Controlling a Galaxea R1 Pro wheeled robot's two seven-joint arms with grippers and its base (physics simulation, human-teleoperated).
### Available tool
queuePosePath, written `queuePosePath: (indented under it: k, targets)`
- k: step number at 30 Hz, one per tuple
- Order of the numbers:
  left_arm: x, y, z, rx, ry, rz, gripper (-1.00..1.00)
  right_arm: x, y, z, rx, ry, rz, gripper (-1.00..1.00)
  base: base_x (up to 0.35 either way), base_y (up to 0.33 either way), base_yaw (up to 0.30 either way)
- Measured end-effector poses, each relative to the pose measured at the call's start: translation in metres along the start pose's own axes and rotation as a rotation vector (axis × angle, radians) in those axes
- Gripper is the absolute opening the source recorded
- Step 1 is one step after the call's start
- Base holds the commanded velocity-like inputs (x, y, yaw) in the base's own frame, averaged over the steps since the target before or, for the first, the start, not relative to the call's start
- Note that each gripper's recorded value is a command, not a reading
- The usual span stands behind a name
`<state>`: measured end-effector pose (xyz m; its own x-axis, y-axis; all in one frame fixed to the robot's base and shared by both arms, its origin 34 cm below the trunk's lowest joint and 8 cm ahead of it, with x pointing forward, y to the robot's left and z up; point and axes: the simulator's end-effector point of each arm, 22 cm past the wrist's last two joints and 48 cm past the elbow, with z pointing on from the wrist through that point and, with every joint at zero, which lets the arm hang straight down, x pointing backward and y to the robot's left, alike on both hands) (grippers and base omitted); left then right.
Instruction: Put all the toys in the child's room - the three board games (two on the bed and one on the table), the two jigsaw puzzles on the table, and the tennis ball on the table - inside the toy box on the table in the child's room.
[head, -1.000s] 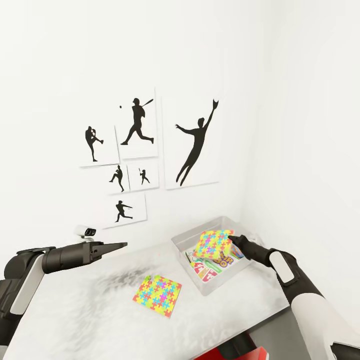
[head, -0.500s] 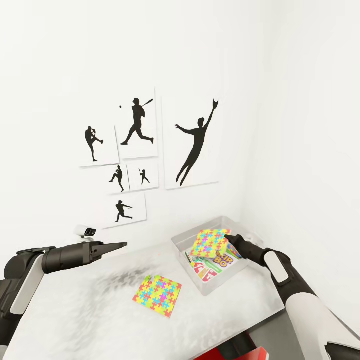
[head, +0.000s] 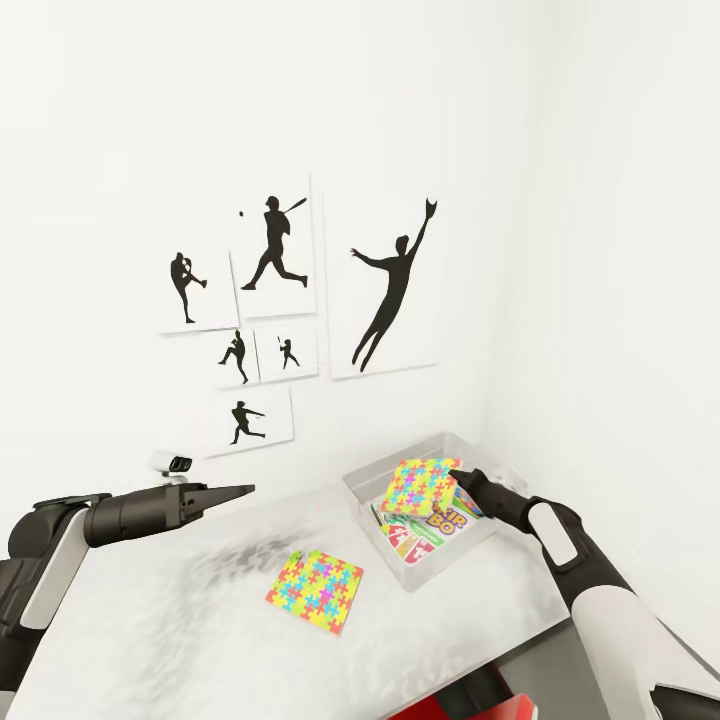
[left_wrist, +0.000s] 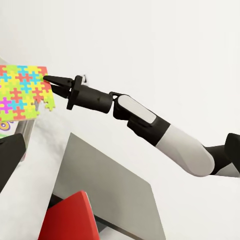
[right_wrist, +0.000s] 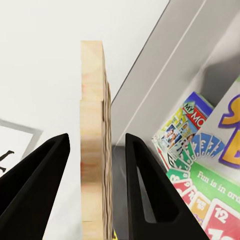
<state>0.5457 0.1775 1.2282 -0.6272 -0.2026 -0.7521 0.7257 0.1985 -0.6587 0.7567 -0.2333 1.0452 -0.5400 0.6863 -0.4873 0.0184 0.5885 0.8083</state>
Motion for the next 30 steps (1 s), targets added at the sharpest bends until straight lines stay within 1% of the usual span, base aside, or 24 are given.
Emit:
queuePosePath:
  k: [6,13,20,30]
  targets:
    - [0.0,0.0,0.0,0.0,0.0,-0.001,1.0,0.0,-0.001,0.0,0.002,-0.001,0.0,-1.0,0.0,0.0,0.0]
    - [0.002,0.004,0.0,-0.002,0.002,-0.009,1.0,0.001,-0.007,0.002,0.014,0.001,0.002,-1.0,0.0,0.0,0.0]
    - [0.003,0.009,0.0,-0.006,0.003,-0.019,1.0,-0.007,-0.011,0.008,0.057,-0.003,0.002,-1.0,0.0,0.0,0.0]
    - [0.007,0.017,0.001,-0.009,0.007,-0.035,1.0,-0.007,-0.017,0.013,0.075,0.002,0.005,-1.0,0.0,0.0,0.0]
